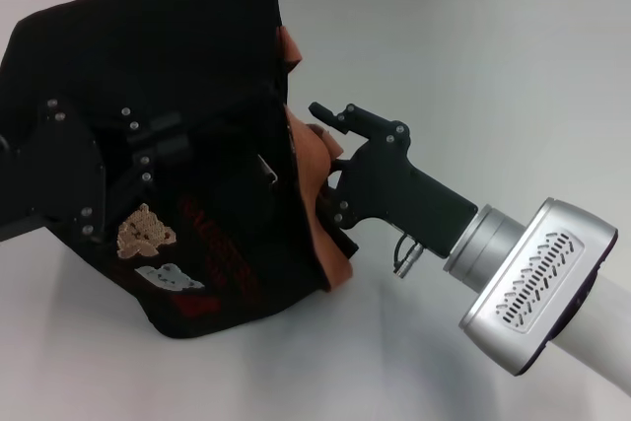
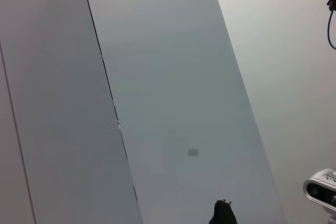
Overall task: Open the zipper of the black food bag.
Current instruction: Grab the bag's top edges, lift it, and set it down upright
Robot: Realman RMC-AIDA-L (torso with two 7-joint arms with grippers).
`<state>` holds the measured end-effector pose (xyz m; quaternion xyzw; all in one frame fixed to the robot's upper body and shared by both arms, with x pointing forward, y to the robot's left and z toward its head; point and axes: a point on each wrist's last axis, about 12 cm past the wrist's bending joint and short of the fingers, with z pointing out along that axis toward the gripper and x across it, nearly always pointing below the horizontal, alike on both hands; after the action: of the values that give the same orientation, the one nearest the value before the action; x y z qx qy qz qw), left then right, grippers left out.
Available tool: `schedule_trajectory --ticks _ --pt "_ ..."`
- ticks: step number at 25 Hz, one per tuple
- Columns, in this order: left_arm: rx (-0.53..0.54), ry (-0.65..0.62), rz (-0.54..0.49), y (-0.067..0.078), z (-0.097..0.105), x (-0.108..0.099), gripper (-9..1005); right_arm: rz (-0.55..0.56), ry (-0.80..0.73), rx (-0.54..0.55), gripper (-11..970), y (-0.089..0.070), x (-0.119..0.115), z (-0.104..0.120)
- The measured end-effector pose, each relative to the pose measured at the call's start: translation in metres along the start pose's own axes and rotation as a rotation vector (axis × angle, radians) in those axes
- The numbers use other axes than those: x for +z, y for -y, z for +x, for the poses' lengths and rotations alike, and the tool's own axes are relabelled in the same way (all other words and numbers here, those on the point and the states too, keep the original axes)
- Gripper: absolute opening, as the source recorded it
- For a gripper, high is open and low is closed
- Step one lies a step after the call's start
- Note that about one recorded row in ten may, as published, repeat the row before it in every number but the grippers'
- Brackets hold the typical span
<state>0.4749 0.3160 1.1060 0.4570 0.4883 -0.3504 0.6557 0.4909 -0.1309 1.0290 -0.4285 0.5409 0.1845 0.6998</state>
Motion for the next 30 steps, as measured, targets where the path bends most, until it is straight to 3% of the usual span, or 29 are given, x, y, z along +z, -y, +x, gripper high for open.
schedule_trajectory --ticks 27,30 --pt "-0.023 0.007 0.014 0.0054 0.003 0.0022 92 0.007 -0.005 -0.033 468 -0.0023 -0.0059 0.0019" --pt "-0.024 0.008 0.014 0.0057 0.0031 0.0027 92 0.006 -0.004 -0.048 350 -0.0025 -0.0056 0.0016"
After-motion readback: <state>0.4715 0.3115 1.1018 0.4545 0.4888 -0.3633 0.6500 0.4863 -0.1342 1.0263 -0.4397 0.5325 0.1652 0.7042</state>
